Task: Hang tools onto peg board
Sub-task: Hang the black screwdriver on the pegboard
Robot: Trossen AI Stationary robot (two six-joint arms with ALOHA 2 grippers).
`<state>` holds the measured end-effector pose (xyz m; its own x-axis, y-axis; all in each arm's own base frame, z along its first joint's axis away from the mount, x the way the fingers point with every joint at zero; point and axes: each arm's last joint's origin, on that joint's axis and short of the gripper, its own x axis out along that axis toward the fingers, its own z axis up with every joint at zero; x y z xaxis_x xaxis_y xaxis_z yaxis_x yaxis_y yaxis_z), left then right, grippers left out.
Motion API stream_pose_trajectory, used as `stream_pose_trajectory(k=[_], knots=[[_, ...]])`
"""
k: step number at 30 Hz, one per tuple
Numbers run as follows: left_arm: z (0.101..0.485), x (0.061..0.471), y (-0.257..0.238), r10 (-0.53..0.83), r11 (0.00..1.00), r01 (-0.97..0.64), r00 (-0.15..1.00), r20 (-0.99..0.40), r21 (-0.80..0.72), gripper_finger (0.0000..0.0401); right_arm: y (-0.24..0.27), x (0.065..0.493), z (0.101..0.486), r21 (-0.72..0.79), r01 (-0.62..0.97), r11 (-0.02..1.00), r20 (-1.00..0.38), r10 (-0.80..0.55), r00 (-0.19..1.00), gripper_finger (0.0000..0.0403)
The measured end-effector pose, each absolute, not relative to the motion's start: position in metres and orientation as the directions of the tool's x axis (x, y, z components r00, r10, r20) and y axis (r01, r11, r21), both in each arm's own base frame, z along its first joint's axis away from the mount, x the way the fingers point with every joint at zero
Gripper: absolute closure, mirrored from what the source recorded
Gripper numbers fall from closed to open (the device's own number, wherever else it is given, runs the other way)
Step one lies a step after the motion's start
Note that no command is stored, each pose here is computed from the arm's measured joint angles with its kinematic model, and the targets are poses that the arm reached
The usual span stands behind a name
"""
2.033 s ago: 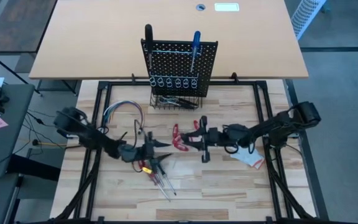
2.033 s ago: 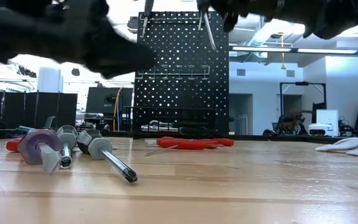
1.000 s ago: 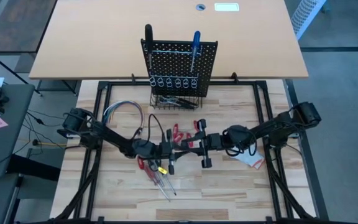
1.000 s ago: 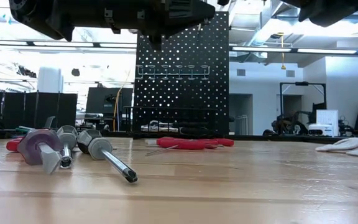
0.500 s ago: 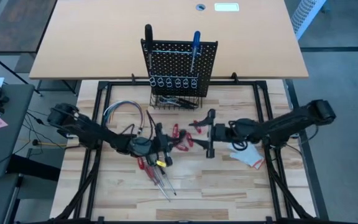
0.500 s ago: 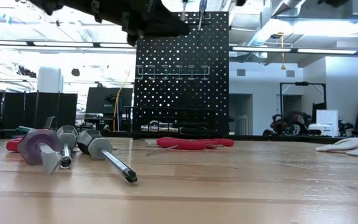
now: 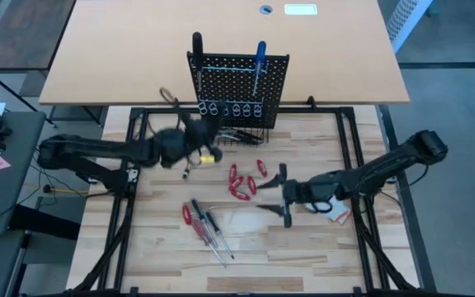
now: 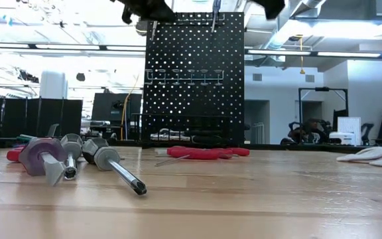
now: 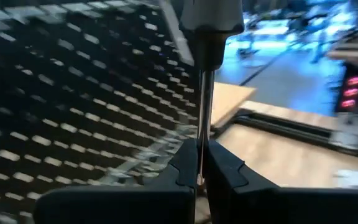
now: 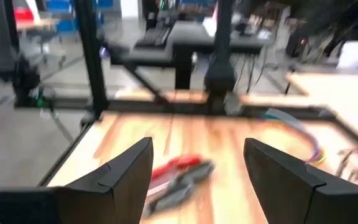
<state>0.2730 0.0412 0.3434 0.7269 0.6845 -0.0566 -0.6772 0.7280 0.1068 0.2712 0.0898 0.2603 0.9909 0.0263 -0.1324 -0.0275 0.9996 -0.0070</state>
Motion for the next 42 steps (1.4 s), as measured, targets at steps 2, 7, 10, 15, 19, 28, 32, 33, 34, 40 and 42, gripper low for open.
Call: stream_pose_trajectory(k=[2, 7, 10, 15, 19, 28, 32, 33, 34, 40, 42], knots=[[0.36, 0.272, 0.054, 0.714, 0.699, -0.705, 0.697, -0.065, 0.122, 0.0399, 0.097, 0.277, 0.249, 0.0, -0.04, 0.999, -0.164, 0.04, 0.986, 0.0143], [0.389, 0.265, 0.082, 0.782, 0.622, -0.777, 0.622, -0.037, 0.095, 0.0399, 0.11, 0.289, 0.222, -0.001, -0.032, 0.999, -0.21, 0.031, 0.977, 0.0143], [0.394, 0.26, 0.095, 0.812, 0.583, -0.809, 0.583, -0.023, 0.075, 0.04, 0.114, 0.292, 0.214, -0.008, -0.03, 1.0, -0.222, 0.027, 0.975, 0.0143], [0.394, 0.256, 0.115, 0.803, 0.595, -0.803, 0.595, -0.024, 0.022, 0.04, 0.115, 0.293, 0.213, -0.003, -0.03, 1.0, -0.212, 0.029, 0.977, 0.0143], [0.389, 0.257, 0.129, 0.787, 0.617, -0.787, 0.616, -0.039, 0.019, 0.04, 0.114, 0.293, 0.217, 0.002, -0.027, 1.0, -0.194, 0.027, 0.981, 0.0143], [0.375, 0.263, 0.15, 0.802, 0.593, -0.805, 0.591, -0.081, -0.006, 0.04, 0.114, 0.293, 0.218, 0.003, -0.028, 1.0, -0.181, 0.028, 0.983, 0.0143], [0.371, 0.263, 0.156, 0.81, 0.579, -0.815, 0.577, -0.099, -0.016, 0.0396, 0.114, 0.293, 0.218, 0.003, -0.028, 1.0, -0.182, 0.028, 0.983, 0.0143], [0.371, 0.263, 0.156, 0.811, 0.578, -0.816, 0.577, -0.099, -0.02, 0.0393, 0.114, 0.293, 0.218, 0.002, -0.029, 1.0, -0.182, 0.028, 0.983, 0.0143], [0.37, 0.263, 0.156, 0.81, 0.579, -0.815, 0.578, -0.1, -0.022, 0.0389, 0.114, 0.293, 0.218, 0.002, -0.029, 1.0, -0.182, 0.028, 0.983, 0.0143], [0.369, 0.264, 0.156, 0.812, 0.577, -0.817, 0.574, -0.108, -0.008, 0.0351, 0.114, 0.293, 0.217, -0.003, -0.029, 1.0, -0.189, 0.028, 0.982, 0.0143], [0.366, 0.265, 0.155, 0.809, 0.579, -0.815, 0.573, -0.133, 0.01, 0.0332, 0.114, 0.293, 0.217, -0.004, -0.029, 1.0, -0.192, 0.028, 0.981, 0.0143]])
